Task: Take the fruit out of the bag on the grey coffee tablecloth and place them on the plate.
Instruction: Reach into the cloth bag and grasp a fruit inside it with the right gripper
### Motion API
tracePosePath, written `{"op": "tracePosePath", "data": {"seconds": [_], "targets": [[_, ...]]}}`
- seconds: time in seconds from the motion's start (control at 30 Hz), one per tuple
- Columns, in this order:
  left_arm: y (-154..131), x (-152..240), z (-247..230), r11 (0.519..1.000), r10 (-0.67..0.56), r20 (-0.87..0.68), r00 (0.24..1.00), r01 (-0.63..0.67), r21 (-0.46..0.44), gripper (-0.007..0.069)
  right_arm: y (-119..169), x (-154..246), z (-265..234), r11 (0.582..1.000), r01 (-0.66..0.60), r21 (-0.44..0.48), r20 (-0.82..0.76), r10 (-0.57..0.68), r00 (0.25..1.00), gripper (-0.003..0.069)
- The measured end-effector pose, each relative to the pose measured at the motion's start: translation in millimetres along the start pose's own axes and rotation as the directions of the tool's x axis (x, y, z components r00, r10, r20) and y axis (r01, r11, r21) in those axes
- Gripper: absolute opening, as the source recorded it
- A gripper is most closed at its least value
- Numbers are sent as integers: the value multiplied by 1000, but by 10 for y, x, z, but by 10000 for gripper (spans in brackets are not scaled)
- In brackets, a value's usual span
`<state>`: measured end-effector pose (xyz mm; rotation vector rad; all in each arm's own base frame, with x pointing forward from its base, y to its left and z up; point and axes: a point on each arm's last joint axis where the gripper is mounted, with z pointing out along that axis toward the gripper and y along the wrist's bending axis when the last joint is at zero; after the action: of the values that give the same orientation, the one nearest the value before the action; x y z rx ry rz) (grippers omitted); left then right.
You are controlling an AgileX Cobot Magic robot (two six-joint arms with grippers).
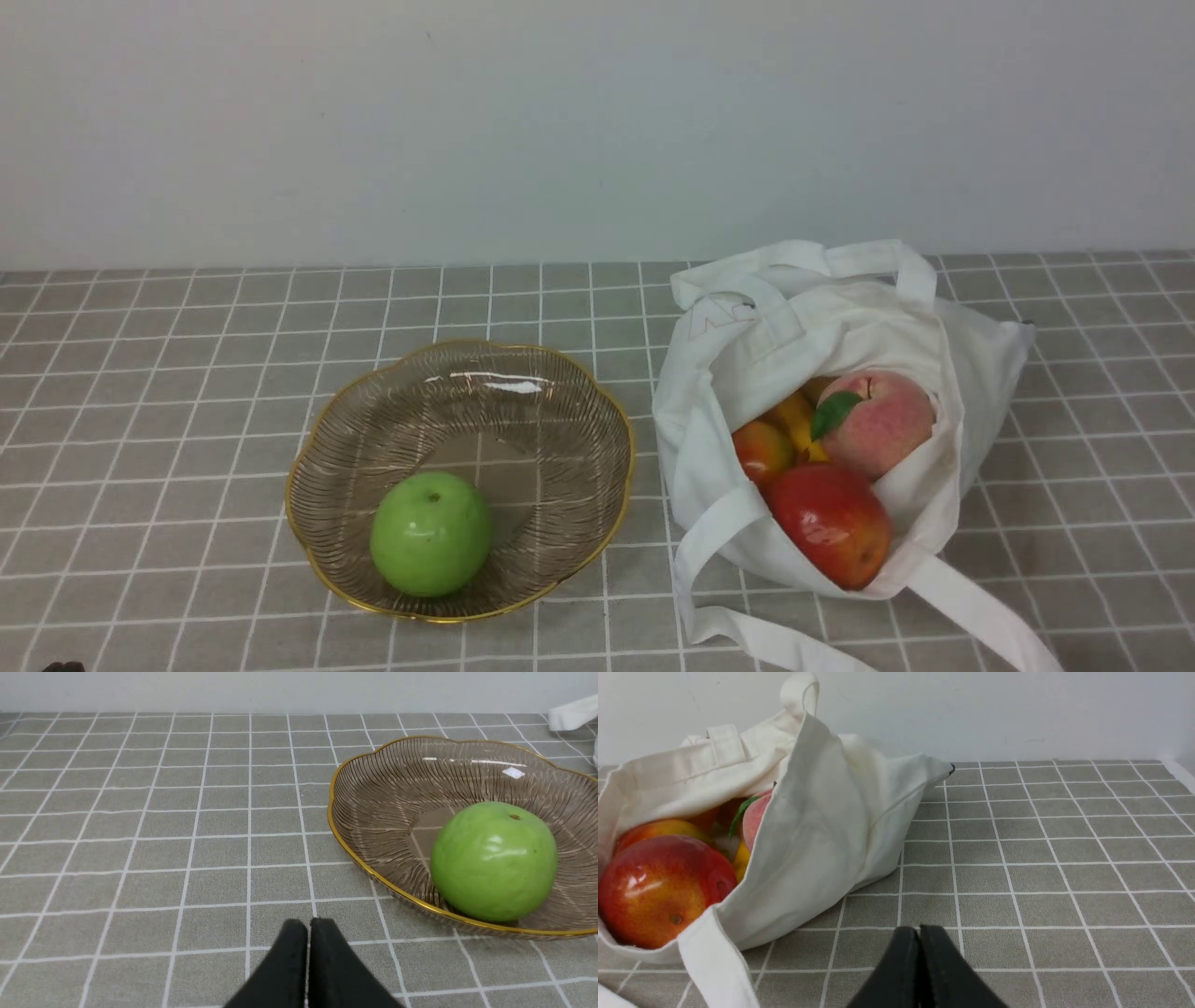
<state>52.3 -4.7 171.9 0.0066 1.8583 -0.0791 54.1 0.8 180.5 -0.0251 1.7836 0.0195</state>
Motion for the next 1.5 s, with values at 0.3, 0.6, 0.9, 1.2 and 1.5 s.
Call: {"op": "tracePosePath", "data": {"seconds": [0.3, 0.6, 0.9, 1.2, 1.5], "targets": [[0, 0, 0, 1000, 0, 0, 1000, 0, 0, -8, -11, -1, 0, 999, 42, 12, 1, -42, 999, -14], [0, 0, 0, 1000, 0, 0, 1000, 0, 0, -8, 20, -189, -16, 977, -199, -70, 221, 210, 952, -14], [0, 0, 0, 1000, 0, 0, 1000, 0, 0, -8, -2, -332, -63, 904, -396, -165, 352, 429, 832, -14], [0, 0, 0, 1000, 0, 0, 1000, 0, 0, -8, -15, -678, -226, 837, -458, -298, 472, 546, 692, -14], [0, 0, 0, 1000, 0, 0, 1000, 0, 0, -8, 151, -1747, -31, 949, -278, -147, -60, 272, 960, -14]]}}
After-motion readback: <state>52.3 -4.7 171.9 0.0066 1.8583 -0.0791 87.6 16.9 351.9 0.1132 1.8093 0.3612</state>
